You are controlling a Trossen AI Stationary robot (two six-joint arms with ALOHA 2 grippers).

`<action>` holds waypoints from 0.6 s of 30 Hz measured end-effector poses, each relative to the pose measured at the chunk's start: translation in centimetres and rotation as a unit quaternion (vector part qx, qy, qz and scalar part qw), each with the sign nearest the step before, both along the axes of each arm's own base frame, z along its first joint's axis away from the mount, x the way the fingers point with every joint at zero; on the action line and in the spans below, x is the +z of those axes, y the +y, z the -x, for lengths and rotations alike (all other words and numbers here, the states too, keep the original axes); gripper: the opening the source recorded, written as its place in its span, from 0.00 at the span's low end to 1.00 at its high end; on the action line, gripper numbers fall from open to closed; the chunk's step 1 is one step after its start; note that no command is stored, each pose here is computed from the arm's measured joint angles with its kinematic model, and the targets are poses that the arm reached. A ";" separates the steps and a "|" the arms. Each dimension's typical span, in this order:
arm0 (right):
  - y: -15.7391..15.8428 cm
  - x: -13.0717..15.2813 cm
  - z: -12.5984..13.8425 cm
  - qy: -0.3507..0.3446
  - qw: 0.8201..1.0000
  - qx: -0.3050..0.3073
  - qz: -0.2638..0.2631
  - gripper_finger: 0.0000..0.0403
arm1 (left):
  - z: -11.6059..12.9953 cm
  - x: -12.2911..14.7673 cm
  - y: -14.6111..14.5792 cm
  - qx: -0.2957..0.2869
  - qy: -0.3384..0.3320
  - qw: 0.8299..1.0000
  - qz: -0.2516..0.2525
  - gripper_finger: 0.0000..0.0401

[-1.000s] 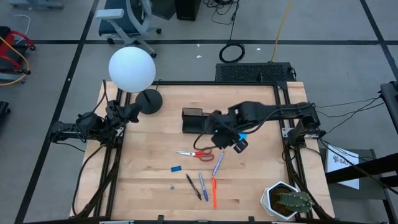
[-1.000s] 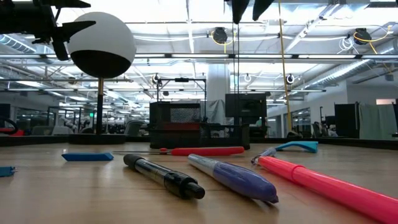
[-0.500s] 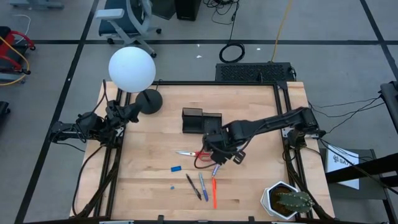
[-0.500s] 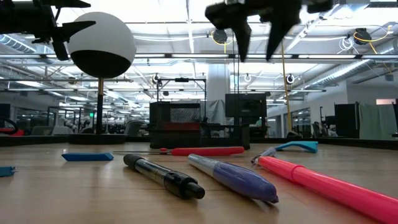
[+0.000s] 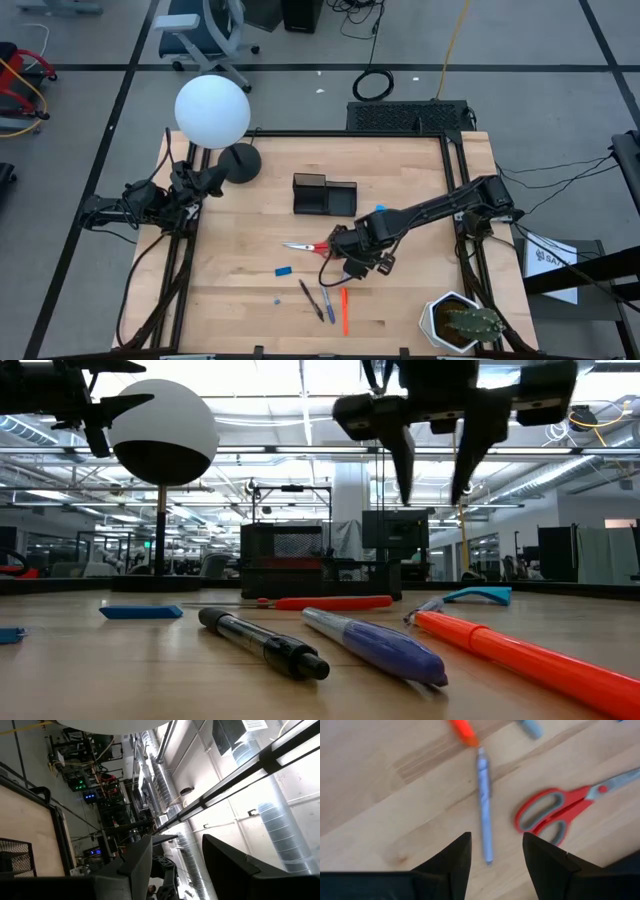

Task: Pick and place office supplies into organizer
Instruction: Put the purple pen into the black desk organizer

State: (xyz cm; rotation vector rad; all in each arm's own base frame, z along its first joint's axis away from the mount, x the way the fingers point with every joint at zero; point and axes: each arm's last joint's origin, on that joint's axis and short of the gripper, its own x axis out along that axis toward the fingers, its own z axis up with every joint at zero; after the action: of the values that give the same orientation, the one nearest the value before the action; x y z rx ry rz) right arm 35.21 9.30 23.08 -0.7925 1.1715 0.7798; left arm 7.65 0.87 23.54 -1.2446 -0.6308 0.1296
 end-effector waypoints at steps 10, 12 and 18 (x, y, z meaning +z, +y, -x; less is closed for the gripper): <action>-1.0 -0.4 -0.8 -0.003 0.999 -0.017 -0.035 0.42 | 0.0 0.0 0.0 0.000 0.000 1.000 0.000 0.45; -1.2 -0.9 -1.0 0.005 0.999 -0.020 -0.038 0.42 | 0.0 0.0 0.0 0.000 0.000 1.000 0.000 0.45; -1.3 -3.4 -2.0 0.030 0.999 -0.023 -0.033 0.42 | 0.0 0.0 0.0 -0.002 -0.001 1.000 0.003 0.45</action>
State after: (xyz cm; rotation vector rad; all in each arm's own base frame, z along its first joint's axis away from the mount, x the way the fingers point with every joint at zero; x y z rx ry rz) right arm 37.17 8.01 19.71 -0.6902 1.2075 0.8045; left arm 7.66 0.87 23.53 -1.2517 -0.6306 0.1271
